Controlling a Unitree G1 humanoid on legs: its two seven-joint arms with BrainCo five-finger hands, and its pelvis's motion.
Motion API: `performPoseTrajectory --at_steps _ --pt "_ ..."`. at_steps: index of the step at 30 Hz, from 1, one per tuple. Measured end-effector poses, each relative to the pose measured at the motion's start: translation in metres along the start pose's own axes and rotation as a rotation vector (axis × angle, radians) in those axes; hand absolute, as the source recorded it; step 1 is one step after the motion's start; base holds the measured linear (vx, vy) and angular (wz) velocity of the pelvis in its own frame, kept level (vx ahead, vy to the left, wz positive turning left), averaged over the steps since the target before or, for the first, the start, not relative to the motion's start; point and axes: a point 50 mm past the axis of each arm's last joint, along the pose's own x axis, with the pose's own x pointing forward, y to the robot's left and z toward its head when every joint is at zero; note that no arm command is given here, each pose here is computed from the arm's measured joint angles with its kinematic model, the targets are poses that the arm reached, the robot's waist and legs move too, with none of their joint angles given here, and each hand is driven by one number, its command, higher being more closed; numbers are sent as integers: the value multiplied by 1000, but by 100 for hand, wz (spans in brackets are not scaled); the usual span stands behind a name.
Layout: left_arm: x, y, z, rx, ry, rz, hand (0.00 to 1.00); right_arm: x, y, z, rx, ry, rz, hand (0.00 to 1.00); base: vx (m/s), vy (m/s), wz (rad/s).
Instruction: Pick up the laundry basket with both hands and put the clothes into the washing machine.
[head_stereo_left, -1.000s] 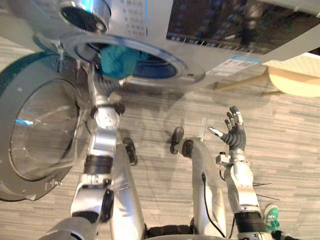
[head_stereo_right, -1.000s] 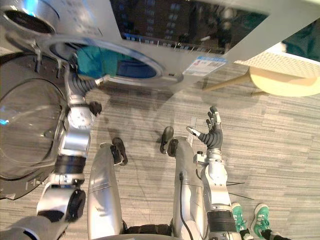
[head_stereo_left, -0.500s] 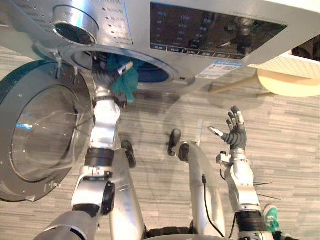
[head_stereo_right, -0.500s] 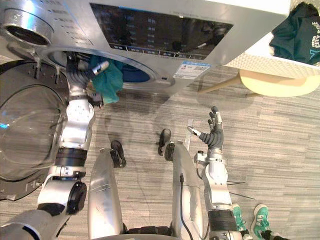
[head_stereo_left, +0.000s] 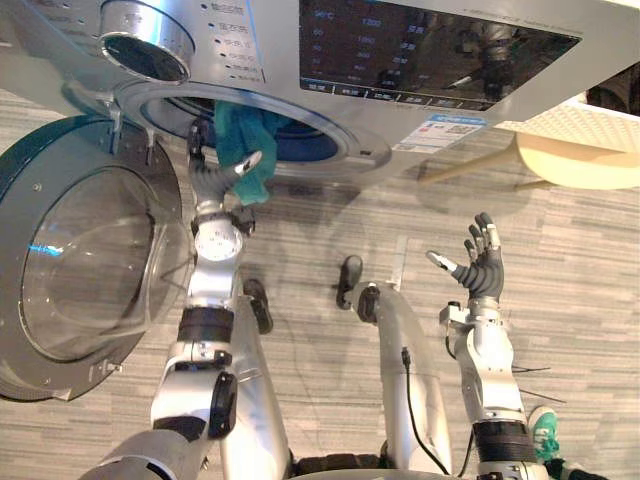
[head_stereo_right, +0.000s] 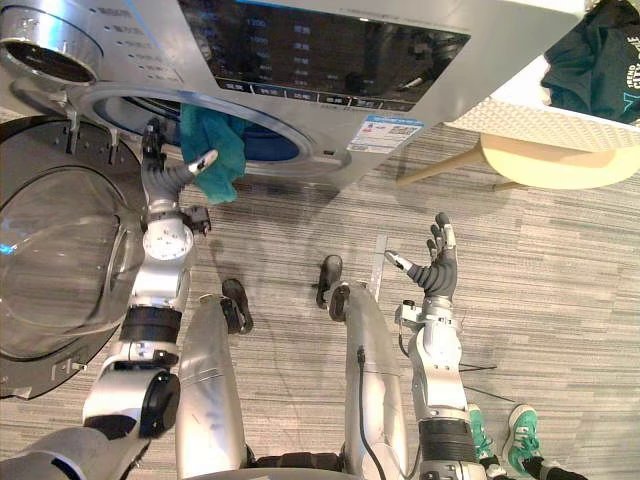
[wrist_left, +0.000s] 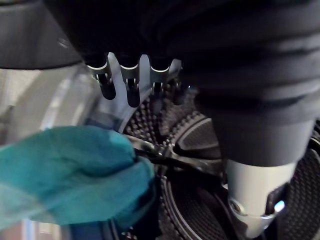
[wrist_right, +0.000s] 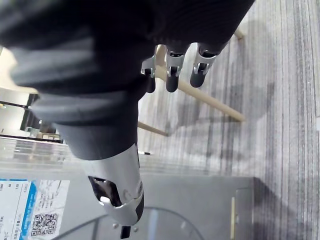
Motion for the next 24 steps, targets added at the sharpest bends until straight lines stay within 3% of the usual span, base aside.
performPoseTrajectory --at_steps 8,14,19,20,24 --pt "1 -7 -24 -221 183 36 0 7 12 -4 16 19 -7 0 -74 -12 8" --pt "38 -31 38 -290 39 -87 0 21 22 12 42 -46 14 0 -120 14 0" --pt "52 -44 88 -254 -111 -167 0 23 23 23 53 -92 16 0 -84 37 -11" --pt "53 -47 94 -251 -128 -179 100 24 23 24 54 -96 16 0 -27 38 -13" --pt "51 -60 111 -225 -183 -232 100 23 23 24 53 -97 16 0 -18 37 -10"
